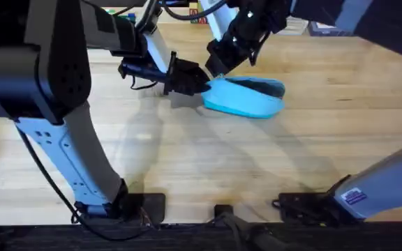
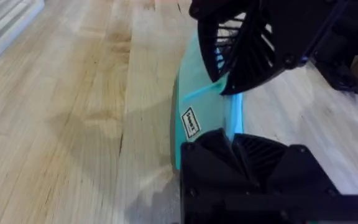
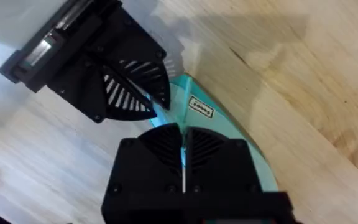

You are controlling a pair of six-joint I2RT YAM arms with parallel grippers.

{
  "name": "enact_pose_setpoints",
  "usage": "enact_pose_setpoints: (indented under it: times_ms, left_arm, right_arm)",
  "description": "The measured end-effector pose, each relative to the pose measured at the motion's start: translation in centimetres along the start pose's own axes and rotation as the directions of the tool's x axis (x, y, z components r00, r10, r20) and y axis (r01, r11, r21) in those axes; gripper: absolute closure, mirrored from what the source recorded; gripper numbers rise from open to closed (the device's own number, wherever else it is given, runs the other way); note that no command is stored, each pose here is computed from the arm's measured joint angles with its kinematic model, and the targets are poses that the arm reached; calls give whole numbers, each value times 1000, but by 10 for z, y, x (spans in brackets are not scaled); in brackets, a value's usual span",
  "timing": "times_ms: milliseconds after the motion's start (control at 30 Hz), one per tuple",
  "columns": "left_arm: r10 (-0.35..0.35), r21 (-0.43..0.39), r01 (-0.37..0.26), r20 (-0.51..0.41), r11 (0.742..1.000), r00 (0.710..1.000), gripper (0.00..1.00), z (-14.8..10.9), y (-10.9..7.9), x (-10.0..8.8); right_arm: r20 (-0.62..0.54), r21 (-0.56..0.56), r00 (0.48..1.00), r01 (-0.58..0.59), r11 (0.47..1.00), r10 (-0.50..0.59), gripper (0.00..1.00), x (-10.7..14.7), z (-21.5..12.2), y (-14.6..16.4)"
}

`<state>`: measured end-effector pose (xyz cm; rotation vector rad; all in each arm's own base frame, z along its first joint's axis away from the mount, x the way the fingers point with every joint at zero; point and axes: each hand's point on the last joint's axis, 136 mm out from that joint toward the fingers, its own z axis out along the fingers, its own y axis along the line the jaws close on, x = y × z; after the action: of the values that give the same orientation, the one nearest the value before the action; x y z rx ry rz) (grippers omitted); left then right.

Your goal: Unzip the bag, pick up the pens from the table one at a time and place them inside, then zip the bag closed.

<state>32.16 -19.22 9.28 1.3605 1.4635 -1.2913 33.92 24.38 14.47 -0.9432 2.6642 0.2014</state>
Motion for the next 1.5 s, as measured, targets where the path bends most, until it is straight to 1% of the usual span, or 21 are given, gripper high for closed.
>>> enact_pose_setpoints:
  times_ms: [167,633,867,1500]
  left_arm:
    - [0,0,0,0,1000,1000,958,0,0,0]
    - [2,9,-2,14,1000,1000,958,3,-2,-3]
    - [3,11,-3,21,1000,1000,958,4,-2,-4]
    - [6,11,-6,17,1000,1000,958,4,-2,-4]
  right_arm:
    - [-13,15,1000,4,1000,-4,970,3,0,-3]
    - [-108,173,994,28,984,-9,970,24,-6,-26]
    - [-126,192,992,19,981,6,970,29,-8,-33]
    - [-186,239,971,-104,965,151,970,57,-16,-86]
